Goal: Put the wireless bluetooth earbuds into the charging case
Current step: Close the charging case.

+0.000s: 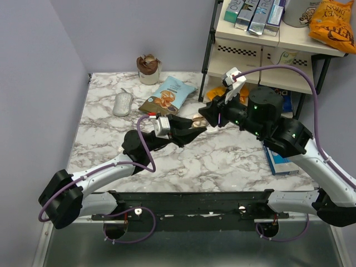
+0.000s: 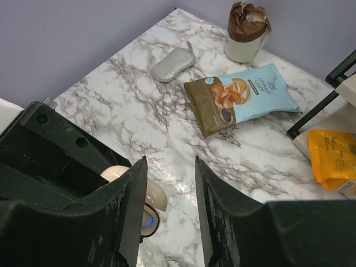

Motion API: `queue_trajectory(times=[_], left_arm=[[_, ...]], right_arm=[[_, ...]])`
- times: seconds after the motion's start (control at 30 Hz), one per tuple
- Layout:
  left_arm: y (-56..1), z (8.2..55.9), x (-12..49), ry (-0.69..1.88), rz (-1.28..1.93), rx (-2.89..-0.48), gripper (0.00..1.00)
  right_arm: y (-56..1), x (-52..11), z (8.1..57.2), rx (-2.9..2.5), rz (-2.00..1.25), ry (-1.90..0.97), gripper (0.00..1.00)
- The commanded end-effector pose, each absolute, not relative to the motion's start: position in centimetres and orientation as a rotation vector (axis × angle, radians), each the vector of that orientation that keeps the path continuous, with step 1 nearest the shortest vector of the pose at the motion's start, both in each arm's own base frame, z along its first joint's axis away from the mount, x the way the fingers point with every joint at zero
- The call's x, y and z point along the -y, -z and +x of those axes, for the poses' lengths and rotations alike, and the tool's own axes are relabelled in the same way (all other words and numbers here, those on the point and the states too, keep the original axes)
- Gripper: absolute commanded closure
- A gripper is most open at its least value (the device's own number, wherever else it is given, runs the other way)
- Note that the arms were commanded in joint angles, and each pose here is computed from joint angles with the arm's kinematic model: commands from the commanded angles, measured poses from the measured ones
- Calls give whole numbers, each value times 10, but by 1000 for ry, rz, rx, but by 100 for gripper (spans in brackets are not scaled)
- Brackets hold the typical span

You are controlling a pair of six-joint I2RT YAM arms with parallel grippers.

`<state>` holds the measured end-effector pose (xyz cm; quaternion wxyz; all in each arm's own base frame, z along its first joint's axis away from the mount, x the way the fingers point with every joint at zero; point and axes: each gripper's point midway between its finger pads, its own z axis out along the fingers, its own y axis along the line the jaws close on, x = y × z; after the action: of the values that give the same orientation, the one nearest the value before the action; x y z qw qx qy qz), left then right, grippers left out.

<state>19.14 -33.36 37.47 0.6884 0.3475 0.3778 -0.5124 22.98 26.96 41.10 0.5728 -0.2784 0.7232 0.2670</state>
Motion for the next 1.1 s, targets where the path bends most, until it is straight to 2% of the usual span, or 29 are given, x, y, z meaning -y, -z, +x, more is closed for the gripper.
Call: queue_trajectory(times=[0.0,0.2,0.3,0.37,0.53,1.07], left_arm=[[-404,193,325,1110,724,-758,100],[-404,193,325,1089,739,-755,100],[-396,188,329,1081,800,-758,100],[-389,183,329,1075,843,-756,100],[-369,176,331,1037,944,-773,100],[-376,181,327,987,917,-766,100]], right_arm=[[-384,-274,217,-1772,-736,-651,52],[-384,-274,213,-1781,-741,-667,53],[-399,-264,220,-1761,-637,-649,41],[-417,-257,225,-1733,-580,-627,36],[-409,-266,231,-1808,-645,-582,37],[-381,-274,214,-1898,-749,-634,44]])
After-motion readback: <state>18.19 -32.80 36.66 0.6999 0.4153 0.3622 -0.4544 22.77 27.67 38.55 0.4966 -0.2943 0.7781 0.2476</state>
